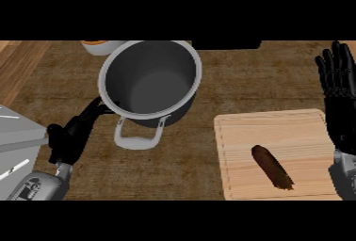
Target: Pick the sweet potato from the cutting board and place it in the pot
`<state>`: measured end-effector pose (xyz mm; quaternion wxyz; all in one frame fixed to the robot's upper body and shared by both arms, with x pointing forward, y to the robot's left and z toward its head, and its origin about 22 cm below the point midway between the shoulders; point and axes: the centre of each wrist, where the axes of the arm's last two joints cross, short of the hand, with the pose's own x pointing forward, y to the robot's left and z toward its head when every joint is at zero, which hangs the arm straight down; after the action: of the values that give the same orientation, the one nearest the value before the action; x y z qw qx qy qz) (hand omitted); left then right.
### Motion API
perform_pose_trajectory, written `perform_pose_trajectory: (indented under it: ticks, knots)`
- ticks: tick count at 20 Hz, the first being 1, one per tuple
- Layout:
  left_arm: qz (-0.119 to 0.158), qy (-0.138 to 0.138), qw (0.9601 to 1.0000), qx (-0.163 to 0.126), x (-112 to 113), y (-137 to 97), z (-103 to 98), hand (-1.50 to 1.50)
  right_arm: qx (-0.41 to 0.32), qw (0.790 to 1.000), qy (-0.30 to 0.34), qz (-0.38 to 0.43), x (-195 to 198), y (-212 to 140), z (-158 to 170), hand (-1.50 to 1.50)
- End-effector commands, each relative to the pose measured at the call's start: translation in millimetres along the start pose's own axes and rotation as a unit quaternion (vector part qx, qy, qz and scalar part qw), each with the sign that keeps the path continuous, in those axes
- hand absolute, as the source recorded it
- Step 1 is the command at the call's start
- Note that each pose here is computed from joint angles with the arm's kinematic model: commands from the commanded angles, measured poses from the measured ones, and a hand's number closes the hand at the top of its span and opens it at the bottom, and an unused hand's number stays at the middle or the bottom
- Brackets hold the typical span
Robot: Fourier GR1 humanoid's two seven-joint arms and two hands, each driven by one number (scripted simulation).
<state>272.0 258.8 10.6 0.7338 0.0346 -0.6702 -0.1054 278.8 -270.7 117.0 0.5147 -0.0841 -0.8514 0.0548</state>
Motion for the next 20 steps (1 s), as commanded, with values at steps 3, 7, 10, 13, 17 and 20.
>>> perform_pose_trajectory:
  ticks: [3, 7, 10, 13, 17, 20]
  knots:
    - [0.041, 0.004, 0.9981, -0.045, 12, -16, 3, 0.00, 0.108, 0.984, -0.012, 0.139, -4, -11, -1, -1.50]
    - [0.086, 0.035, 0.9939, -0.060, 3, -28, 11, 0.00, 0.101, 0.890, 0.022, 0.444, -1, -89, -4, -1.50]
    - [0.124, 0.050, 0.9862, -0.098, -1, -40, 17, 0.00, 0.082, 0.842, 0.101, 0.524, -38, -93, 25, -1.50]
    - [0.130, 0.062, 0.9838, -0.106, 2, -48, 23, 0.00, 0.136, 0.810, 0.088, 0.564, -50, -48, 50, -1.50]
    - [0.139, 0.063, 0.9822, -0.109, 6, -40, 27, 0.00, 0.171, 0.761, 0.089, 0.619, -27, -6, 58, -1.50]
    - [0.142, 0.068, 0.9827, -0.098, 12, -47, 19, 0.00, 0.171, 0.744, 0.100, 0.638, 8, 29, 56, -1.50]
